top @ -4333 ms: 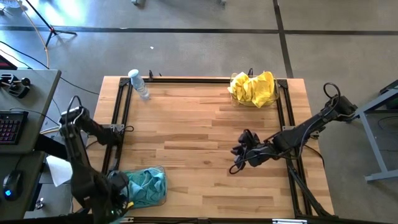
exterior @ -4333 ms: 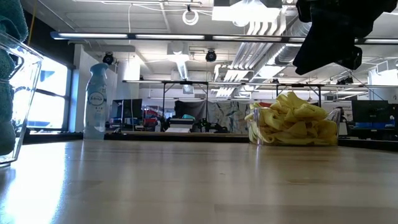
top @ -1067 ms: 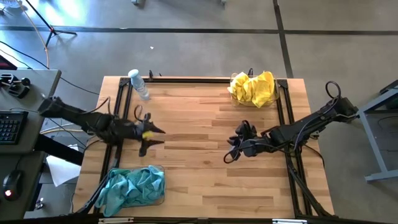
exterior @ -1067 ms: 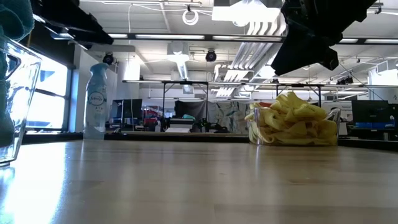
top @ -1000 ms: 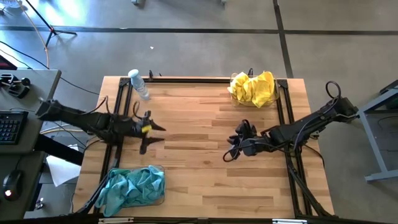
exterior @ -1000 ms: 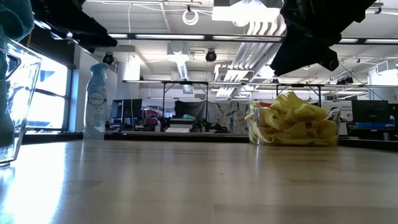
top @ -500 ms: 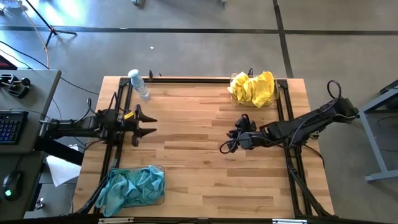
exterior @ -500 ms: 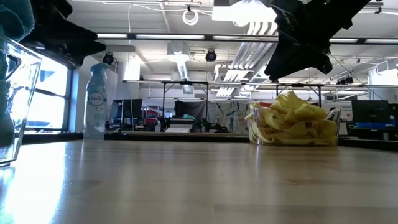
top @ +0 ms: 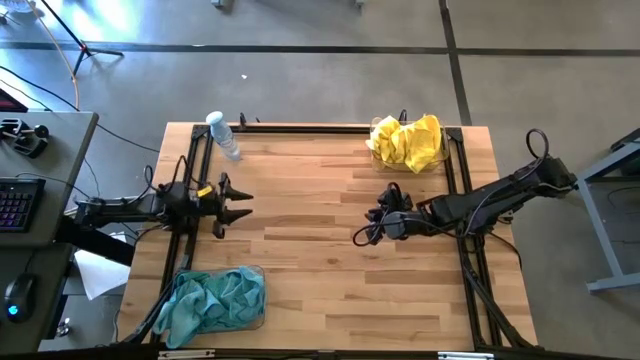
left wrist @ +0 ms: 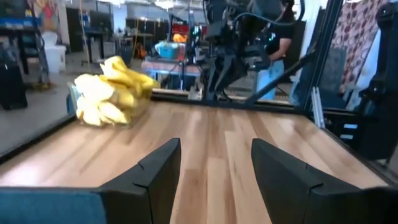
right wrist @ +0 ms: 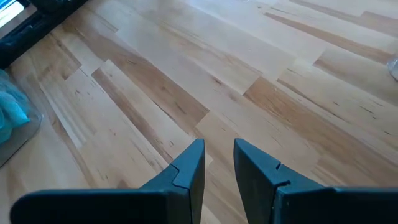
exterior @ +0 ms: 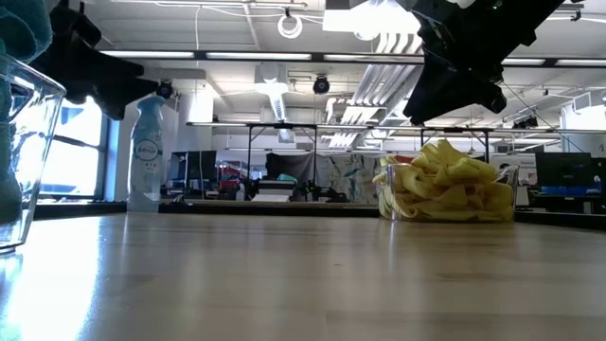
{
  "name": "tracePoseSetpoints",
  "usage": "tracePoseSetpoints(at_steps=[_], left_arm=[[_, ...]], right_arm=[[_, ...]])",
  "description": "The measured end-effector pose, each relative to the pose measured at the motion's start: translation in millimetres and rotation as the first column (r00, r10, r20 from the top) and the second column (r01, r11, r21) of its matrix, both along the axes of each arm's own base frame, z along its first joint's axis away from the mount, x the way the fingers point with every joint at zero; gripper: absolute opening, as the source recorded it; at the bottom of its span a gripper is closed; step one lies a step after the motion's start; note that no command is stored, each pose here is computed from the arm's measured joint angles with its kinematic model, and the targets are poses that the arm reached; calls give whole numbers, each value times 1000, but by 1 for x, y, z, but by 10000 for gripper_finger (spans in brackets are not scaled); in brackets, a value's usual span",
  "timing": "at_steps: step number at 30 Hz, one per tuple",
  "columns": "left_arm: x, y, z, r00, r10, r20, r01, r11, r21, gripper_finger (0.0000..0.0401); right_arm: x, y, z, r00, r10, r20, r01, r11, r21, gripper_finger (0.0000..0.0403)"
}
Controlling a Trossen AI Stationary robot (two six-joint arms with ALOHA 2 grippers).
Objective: Sort microfiber towel by color & place in baskets
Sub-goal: Return to Home Position
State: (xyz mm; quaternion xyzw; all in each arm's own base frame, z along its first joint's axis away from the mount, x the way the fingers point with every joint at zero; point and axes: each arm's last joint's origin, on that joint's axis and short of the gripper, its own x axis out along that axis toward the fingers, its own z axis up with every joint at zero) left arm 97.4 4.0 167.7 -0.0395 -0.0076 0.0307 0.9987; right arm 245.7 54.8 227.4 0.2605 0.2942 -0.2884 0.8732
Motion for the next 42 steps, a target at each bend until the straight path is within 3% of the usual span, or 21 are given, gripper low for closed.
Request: tracePoseSetpoints(at_steps=[6, 15, 21, 25, 29, 35, 42], left_arm=[[0, 0, 1, 1000, 4, 1, -4, 997, 72, 186], [0, 0, 0, 1000, 3, -3, -3, 1000, 20, 186], [0, 0, 0, 1000, 3, -4, -3, 1000, 20, 186], [0, 0, 0, 1000, 3, -4, -3, 1000, 20, 186], [0, 0, 0, 1000, 3, -3, -3, 1000, 20, 186], [0, 0, 0, 1000, 3, -3, -3, 1000, 20, 186], [0, 0, 0, 1000, 3, -3, -3, 1000, 20, 186]], right_arm=[[-1, 0, -1, 1000, 14, -20, -15, 1000, -14, 78], [-3, -3, -3, 995, 52, -88, -57, 997, -59, 75], [-4, -11, -6, 972, 148, -183, -161, 985, -57, 10], [-3, -18, -7, 951, 209, -229, -235, 968, -92, 11], [-1, -27, -7, 913, 285, -291, -337, 930, -147, 3], [2, -44, -7, 834, 424, -353, -499, 853, -152, 1], [7, -59, -4, 777, 517, -358, -604, 774, -192, 0]])
